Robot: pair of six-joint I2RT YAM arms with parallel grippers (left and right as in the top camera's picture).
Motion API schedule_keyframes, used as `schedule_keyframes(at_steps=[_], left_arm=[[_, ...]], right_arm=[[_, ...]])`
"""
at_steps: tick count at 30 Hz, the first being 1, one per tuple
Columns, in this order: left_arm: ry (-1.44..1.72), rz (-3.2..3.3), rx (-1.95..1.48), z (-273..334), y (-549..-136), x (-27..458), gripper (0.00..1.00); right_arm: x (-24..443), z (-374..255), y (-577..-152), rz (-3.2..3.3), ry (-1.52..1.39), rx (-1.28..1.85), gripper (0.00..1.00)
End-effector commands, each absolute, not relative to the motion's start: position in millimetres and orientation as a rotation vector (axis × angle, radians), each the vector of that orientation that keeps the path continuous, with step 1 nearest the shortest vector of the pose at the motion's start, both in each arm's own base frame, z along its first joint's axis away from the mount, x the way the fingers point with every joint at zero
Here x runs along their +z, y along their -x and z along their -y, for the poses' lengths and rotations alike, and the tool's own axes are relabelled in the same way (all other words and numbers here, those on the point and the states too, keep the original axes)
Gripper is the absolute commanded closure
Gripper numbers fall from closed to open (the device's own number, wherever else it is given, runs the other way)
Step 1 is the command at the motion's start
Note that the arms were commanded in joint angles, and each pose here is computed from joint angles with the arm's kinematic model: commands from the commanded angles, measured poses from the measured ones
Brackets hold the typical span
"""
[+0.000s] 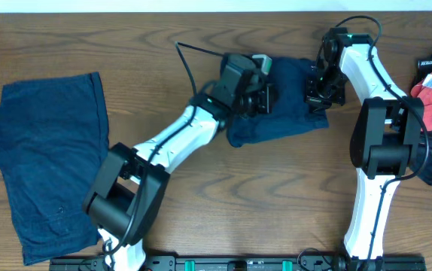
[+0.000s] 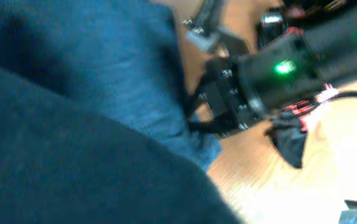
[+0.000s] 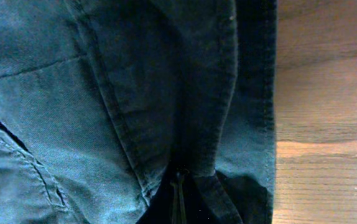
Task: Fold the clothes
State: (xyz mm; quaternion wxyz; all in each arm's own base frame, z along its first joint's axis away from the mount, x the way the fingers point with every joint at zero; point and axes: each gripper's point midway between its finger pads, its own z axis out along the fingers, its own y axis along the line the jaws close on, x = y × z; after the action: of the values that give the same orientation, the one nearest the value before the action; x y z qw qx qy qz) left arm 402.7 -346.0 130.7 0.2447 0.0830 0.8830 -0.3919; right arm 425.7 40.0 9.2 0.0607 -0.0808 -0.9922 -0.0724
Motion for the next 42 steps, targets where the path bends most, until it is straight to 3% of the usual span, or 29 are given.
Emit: schedule_keyframes(at_steps=[1, 9, 20, 35, 42], left_arm=[[-0.228, -2.364, -1.046, 330.3, -416.7, 165.1, 0.94], [-0.242, -2.422, -0.954, 309.3, -422.2, 179.1, 0.94], [-0.055, -2.425, -0.690, 218.0, -442.6, 213.5, 0.94], [0.172, -2.632, -0.477, 133.2, -424.1, 180.5, 0.94], [0.172, -2.659, -0.455, 134.6, -418.0, 176.9, 0.94]], right_arm=[[6.6, -45.6, -425.7, 3.000, 0.195, -0.230, 0.99], [6.7, -45.5, -425.3, 2.999, 0.192, -0.230, 0.99], [6.7, -45.5, -424.9, 2.997, 0.192, -0.229, 0.99], [6.7, -45.5, -424.6, 2.996, 0.192, -0.230, 0.99], [6.8, -45.5, -424.4, 2.995, 0.192, -0.230, 0.99]])
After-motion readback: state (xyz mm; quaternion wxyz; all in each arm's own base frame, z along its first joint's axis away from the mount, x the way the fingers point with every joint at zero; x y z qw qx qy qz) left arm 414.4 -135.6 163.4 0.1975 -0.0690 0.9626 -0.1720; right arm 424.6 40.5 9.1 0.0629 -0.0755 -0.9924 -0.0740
